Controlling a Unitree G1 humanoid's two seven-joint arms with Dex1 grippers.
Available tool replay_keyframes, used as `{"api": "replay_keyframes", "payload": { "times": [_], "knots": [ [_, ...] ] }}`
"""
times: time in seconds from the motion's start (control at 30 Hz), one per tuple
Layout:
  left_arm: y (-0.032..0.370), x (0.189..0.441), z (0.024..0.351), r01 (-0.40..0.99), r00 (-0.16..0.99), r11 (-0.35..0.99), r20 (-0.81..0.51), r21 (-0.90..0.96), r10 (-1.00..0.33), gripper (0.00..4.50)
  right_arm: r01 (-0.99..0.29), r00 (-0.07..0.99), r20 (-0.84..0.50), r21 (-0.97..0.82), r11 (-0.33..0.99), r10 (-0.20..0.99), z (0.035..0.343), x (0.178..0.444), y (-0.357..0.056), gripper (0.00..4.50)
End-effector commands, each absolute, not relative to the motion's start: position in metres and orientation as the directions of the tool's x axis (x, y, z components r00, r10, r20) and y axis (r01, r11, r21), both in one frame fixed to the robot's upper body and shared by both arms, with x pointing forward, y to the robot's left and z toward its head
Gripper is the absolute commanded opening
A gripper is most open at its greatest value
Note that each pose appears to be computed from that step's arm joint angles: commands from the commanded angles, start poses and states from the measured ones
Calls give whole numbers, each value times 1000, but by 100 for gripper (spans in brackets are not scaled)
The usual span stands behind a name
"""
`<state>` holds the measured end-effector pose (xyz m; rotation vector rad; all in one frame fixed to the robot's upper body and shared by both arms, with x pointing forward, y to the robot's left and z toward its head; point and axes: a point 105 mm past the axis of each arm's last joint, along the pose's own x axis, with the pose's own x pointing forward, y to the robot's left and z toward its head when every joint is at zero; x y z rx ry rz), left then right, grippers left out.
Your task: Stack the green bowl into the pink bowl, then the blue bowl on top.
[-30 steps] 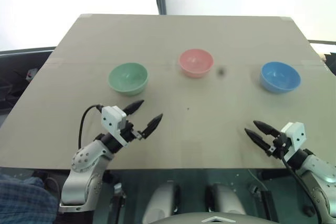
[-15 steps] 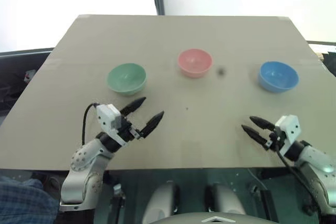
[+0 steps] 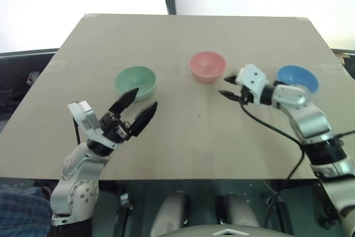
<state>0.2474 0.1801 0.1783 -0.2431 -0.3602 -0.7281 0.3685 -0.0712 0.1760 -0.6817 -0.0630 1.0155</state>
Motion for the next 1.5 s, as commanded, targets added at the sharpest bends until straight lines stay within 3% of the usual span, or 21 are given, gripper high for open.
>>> {"api": "replay_keyframes", "payload": {
  "times": [0.03, 0.07, 0.33, 0.5, 0.63, 0.83, 1.2, 1.33, 1.5],
  "knots": [
    [180, 239, 189, 669, 681, 742, 433, -39, -591, 450, -734, 540, -251, -607, 303, 803, 185, 382, -61, 412],
    [180, 238, 189, 665, 684, 745, 434, -41, -587, 450, -734, 540, -253, -608, 302, 803, 187, 387, -58, 440],
    [185, 232, 191, 642, 696, 766, 451, -43, -558, 450, -746, 558, -381, -619, 246, 737, 172, 422, -40, 440],
    [186, 231, 194, 635, 696, 771, 466, -45, -547, 450, -748, 605, -478, -617, 247, 637, 156, 441, -38, 440],
    [189, 228, 196, 624, 699, 781, 474, -37, -536, 450, -731, 635, -518, -643, 228, 574, 148, 447, -35, 440],
    [196, 226, 195, 588, 726, 808, 459, -28, -512, 450, -712, 633, -497, -675, 194, 594, 157, 447, -16, 440],
    [199, 224, 194, 570, 739, 821, 450, -22, -501, 450, -719, 604, -495, -677, 158, 625, 155, 441, -1, 11],
    [199, 224, 193, 571, 739, 821, 449, -22, -502, 450, -713, 601, -487, -684, 151, 633, 157, 441, 1, 11],
    [198, 225, 193, 579, 735, 815, 444, -19, -512, 450, -690, 571, -499, -722, 51, 652, 163, 437, 3, 11]
  ]
}}
